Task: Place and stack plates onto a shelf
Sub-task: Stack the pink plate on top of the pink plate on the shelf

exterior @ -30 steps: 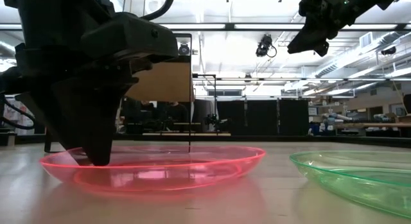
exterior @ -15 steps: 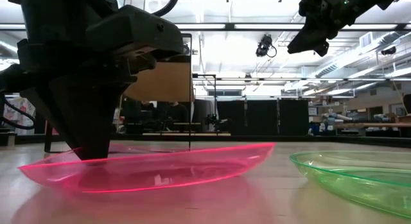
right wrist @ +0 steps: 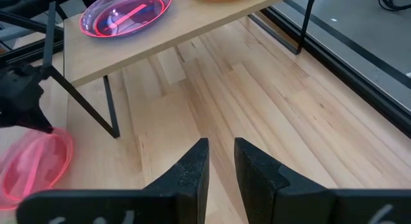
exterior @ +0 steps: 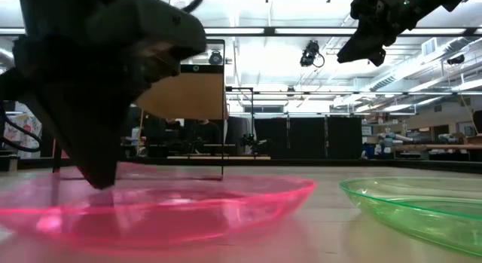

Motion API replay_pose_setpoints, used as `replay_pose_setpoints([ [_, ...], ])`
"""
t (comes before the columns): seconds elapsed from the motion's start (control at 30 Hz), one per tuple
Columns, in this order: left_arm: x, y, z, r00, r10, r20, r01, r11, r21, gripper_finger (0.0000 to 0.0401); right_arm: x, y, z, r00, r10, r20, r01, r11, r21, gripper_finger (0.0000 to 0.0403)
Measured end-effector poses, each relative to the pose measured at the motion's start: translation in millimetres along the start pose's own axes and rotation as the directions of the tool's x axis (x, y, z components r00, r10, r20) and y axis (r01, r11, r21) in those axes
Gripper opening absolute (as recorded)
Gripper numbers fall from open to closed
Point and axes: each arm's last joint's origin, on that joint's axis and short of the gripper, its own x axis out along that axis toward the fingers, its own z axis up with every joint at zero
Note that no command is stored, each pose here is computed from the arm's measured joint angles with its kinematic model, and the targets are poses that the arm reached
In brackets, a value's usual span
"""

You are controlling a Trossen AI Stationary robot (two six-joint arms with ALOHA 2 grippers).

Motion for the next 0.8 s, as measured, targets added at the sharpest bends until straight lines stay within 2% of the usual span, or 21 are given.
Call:
replay_pose_setpoints([
  [0.47,-56.9,5.1,9.2,0.99,-0.137,-0.018,0.136,0.991,-0.009,0.0004,0.0,0.0,0.0,1.0,0.0,0.0,0.0,1.0,0.0,0.008],
  [0.8,-118.8,19.7,23.7,0.953,-0.304,0.011,0.304,0.953,-0.022,0.0006,-0.1,0.0,0.1,1.0,0.0,0.001,0.0,1.0,0.003,0.008],
])
